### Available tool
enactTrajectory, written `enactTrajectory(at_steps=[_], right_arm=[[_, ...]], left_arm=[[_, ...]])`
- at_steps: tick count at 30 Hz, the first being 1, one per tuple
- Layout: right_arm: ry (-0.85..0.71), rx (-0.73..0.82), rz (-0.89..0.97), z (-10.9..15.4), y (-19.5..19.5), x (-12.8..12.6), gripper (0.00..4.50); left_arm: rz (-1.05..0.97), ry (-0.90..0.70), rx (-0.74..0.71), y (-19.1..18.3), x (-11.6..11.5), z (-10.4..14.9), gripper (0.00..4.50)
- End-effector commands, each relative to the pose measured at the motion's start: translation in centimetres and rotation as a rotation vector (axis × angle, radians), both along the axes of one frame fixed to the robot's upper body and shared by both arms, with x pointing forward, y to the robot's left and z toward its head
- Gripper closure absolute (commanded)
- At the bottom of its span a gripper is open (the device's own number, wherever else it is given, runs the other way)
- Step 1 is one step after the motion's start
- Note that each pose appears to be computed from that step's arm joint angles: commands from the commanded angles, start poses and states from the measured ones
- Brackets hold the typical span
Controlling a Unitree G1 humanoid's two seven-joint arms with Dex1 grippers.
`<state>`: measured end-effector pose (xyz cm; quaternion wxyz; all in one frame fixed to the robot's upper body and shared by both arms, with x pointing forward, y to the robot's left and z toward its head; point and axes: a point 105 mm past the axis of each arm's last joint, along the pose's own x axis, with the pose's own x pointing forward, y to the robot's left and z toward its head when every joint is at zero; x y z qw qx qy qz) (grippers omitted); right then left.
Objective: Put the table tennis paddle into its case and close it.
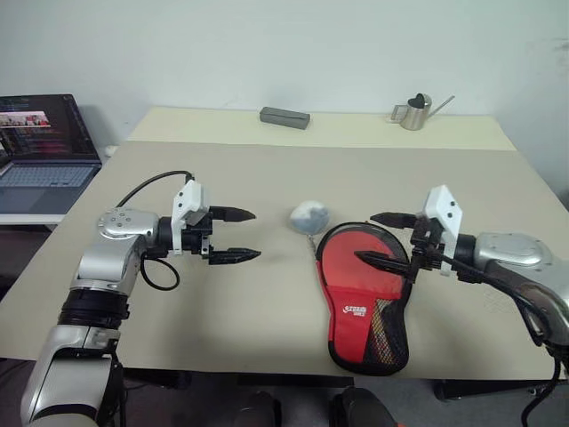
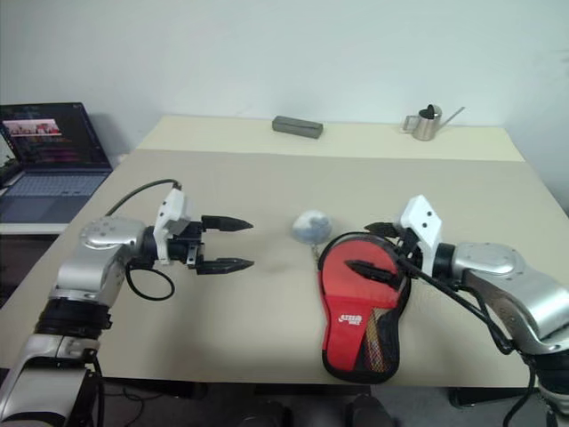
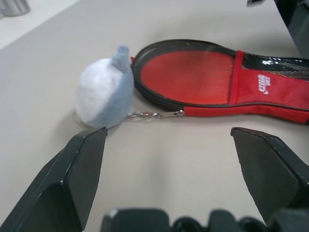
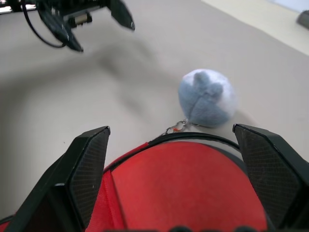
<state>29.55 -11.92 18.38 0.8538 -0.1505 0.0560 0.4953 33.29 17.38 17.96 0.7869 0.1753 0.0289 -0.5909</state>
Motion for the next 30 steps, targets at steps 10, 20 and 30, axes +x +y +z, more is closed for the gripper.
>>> enactTrajectory(at_steps=[10,20,30], right_arm=[[0.075,0.026,0.031,-3.2,2.1,1.6,0.02],[0.129,-0.012,0.065,-7.2,2.7,2.5,0.02],[0.195,-0.09,0.021,-10.7,2.3,3.5,0.02]], left_arm=[[0.093,-0.056,-0.008,0.4,1.6,2.3,0.0],[0.117,-0.039,-0.012,-0.1,2.6,2.3,0.0],[0.138,-0.038,0.09,-0.7,4.0,1.1,0.0]])
